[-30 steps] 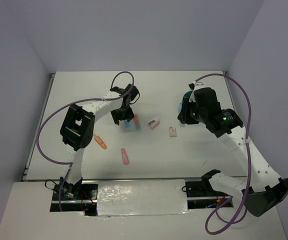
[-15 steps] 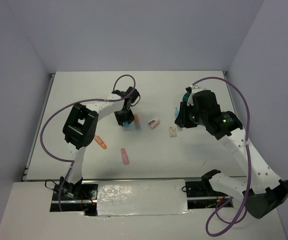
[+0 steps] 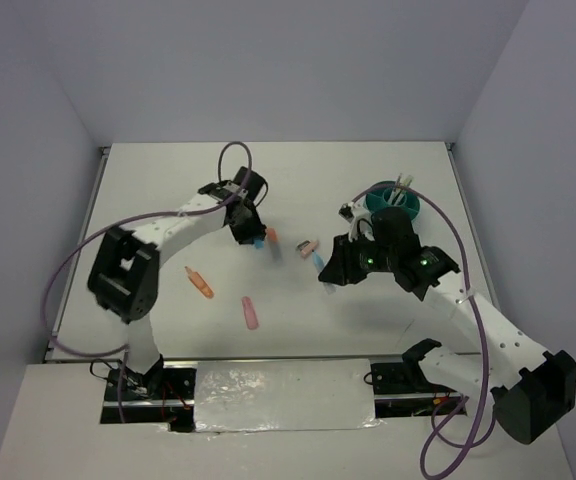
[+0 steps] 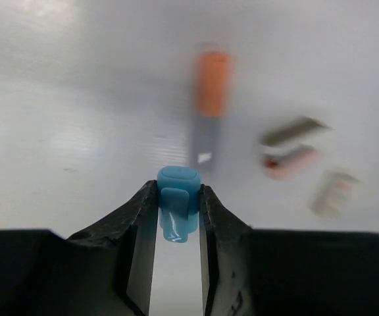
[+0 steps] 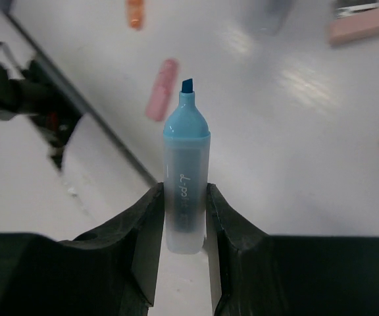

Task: Sort the stationery into containers
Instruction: Close the pen cap on the pen.

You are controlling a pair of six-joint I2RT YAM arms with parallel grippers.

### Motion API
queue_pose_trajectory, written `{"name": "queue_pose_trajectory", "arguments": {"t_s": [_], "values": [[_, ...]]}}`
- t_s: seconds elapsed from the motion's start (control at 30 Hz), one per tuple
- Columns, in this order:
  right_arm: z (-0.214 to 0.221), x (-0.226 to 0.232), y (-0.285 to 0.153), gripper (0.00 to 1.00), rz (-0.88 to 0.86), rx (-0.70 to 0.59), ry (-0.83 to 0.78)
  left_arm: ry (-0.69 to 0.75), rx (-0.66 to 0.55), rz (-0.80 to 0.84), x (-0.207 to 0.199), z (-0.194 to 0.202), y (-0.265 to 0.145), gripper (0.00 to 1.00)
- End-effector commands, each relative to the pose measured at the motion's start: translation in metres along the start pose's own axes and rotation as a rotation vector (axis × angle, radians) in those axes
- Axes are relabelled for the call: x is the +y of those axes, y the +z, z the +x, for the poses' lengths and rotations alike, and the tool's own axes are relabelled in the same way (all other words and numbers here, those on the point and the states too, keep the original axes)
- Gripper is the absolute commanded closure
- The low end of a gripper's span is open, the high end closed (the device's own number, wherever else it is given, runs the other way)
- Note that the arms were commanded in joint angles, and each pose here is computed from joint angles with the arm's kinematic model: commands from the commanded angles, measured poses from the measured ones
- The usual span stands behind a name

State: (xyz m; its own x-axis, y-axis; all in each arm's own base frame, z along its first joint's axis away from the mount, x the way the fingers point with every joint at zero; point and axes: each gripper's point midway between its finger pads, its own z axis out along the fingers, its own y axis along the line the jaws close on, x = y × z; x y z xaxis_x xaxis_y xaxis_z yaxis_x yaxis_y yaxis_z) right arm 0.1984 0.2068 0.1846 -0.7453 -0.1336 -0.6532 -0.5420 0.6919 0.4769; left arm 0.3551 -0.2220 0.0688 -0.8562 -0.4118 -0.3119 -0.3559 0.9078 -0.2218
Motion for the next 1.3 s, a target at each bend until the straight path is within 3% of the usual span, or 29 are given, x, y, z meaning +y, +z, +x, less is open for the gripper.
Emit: {"name": "queue_pose_trajectory", "arguments": {"t_s": [0.0, 0.03, 0.07, 0.13, 0.17, 0.4, 0.67, 0.87, 1.27], "values": [[-0.027, 0.074, -0.013, 1.00, -0.403, -0.152, -0.013, 0.050, -0.202, 0.535, -0.080, -0.038, -0.116, 1.00], [-0.012, 0.082, -0.012, 1.00, -0.491, -0.111, 0.023, 0.073, -0.232, 0.649, -0.090, -0.038, -0.137, 1.00], [-0.027, 0.096, -0.019, 1.00, -0.567, -0.193, -0.021, 0.121, -0.356, 0.943, -0.118, -0.047, -0.212, 1.00], [-0.024, 0.110, -0.026, 1.00, -0.662, -0.183, 0.078, 0.140, -0.385, 1.108, -0.115, -0.032, -0.237, 1.00], [-0.035, 0.120, -0.035, 1.00, -0.716, -0.235, 0.044, 0.141, -0.423, 1.217, -0.112, -0.029, -0.273, 1.00], [-0.070, 0.160, -0.073, 1.00, -0.886, -0.276, 0.048, 0.264, -0.435, 1.633, -0.101, 0.007, -0.376, 1.00], [-0.093, 0.183, -0.101, 1.00, -0.936, -0.345, 0.011, 0.318, -0.443, 1.647, -0.091, 0.016, -0.396, 1.00], [-0.103, 0.175, -0.090, 1.00, -0.841, -0.366, 0.014, 0.289, -0.428, 1.630, -0.088, 0.020, -0.391, 1.00], [-0.116, 0.177, -0.087, 1.00, -0.820, -0.381, 0.010, 0.269, -0.404, 1.617, -0.088, 0.024, -0.386, 1.00]]}}
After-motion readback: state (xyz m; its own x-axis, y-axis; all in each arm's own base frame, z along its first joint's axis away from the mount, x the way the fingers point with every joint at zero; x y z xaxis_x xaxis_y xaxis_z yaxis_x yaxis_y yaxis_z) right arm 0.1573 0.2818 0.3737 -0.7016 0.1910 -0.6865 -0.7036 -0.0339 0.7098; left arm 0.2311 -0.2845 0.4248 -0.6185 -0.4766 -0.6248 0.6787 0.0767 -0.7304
